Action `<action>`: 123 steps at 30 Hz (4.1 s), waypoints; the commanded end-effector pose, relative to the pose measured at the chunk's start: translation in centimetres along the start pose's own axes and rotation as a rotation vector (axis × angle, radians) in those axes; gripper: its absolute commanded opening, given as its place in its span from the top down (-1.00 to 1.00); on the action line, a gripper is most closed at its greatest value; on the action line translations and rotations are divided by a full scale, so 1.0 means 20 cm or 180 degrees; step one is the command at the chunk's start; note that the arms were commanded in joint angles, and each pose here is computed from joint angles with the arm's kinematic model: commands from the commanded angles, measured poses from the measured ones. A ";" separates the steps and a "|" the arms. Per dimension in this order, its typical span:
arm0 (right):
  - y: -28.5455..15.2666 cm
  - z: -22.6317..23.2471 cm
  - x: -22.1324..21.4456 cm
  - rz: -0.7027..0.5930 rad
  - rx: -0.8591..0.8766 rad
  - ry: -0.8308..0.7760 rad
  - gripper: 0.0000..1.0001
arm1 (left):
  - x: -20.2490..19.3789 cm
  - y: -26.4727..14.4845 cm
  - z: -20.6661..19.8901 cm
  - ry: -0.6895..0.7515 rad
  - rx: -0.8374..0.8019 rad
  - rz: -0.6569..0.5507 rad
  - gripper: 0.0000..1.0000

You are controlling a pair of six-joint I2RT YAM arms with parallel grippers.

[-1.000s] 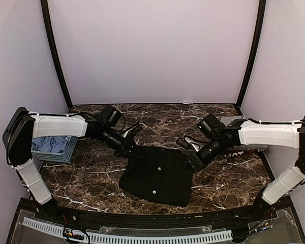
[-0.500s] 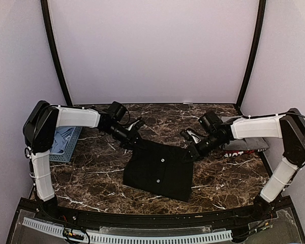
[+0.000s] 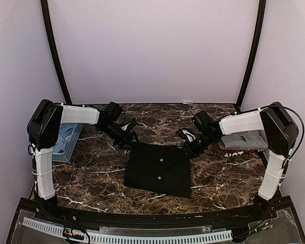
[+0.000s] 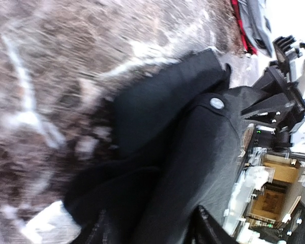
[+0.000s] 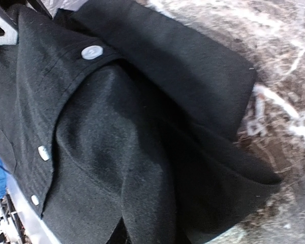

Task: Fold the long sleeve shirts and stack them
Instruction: Fold the 2/3-rectangle-folded shirt at the center of the board, then smooth out the square-folded shirt at the center of the board, then rotate the square-folded shirt at the center of the board.

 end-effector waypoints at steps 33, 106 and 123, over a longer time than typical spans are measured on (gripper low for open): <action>-0.15 0.27 0.16 -0.0877 -0.0205 -0.0494 -0.06 | -0.57 0.07 -0.32 0.0618 0.0103 -0.0704 -0.19; -0.26 0.46 0.08 -0.0695 -0.0492 -0.0913 -0.60 | -0.39 0.01 -0.37 0.1249 -0.0273 -0.1415 -0.24; 0.10 0.04 0.46 -0.0083 0.0202 -0.1009 -0.88 | -0.88 0.20 -0.24 0.1153 0.0037 -0.0852 -0.18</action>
Point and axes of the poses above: each gripper's point midway between its finger pads, its own y axis out along the fingers, its own z axis along the line the jaws close on, x = y × z, the point moved 5 cm from there along -y, back along the fingers, and after that the axes turned 11 degrees about -y, right-handed, at the moved point
